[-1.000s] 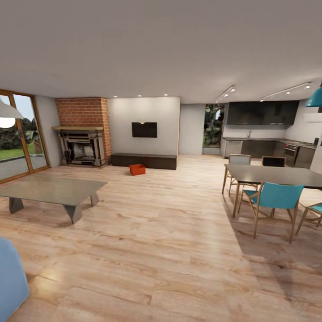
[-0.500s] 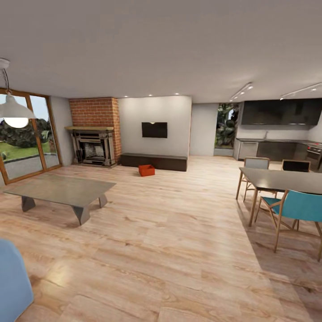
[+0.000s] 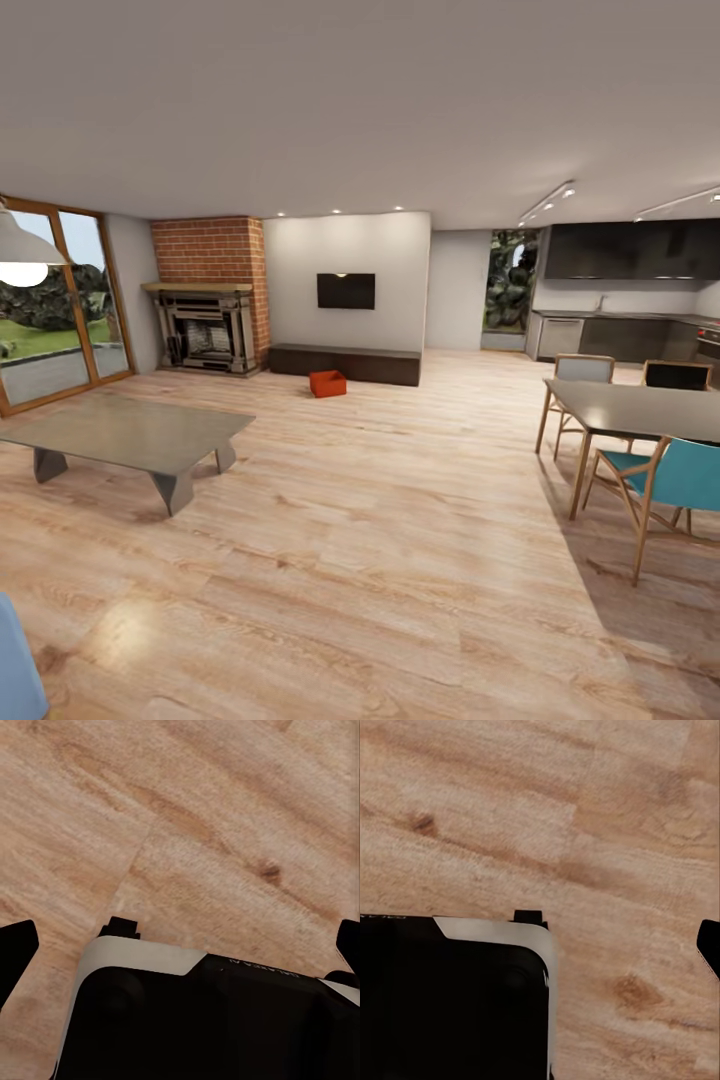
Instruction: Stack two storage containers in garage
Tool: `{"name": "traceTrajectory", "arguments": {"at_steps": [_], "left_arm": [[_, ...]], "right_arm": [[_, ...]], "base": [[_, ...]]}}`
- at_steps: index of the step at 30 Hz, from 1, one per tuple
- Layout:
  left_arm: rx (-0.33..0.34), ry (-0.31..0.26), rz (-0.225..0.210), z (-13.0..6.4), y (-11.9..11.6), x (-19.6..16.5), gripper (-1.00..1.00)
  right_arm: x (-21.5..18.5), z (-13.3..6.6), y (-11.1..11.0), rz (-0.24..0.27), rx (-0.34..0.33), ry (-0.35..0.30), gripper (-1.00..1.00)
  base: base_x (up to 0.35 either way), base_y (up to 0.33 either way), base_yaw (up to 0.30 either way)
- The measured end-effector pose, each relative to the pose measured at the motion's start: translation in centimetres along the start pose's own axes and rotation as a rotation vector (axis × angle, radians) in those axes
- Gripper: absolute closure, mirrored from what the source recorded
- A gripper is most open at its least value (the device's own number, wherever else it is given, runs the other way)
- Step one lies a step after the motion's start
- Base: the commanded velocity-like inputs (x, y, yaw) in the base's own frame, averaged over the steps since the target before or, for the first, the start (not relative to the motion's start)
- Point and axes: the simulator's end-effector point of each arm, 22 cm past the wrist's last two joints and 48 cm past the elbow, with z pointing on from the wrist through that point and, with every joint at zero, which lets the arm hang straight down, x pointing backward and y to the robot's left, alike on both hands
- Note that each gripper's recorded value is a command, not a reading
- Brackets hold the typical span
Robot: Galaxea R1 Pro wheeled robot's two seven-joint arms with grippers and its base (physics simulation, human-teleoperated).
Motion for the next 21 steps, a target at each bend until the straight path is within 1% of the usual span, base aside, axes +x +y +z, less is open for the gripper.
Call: {"name": "traceTrajectory", "arguments": {"at_steps": [21], "left_arm": [[-0.003, -0.001, -0.001, 0.0, 0.22, -0.06, -1.0]], "right_arm": [[0.03, 0.0, 0.0, 0.001, 0.0, 0.001, -1.0]], "base": [[0.325, 0.0, 0.0]]}}
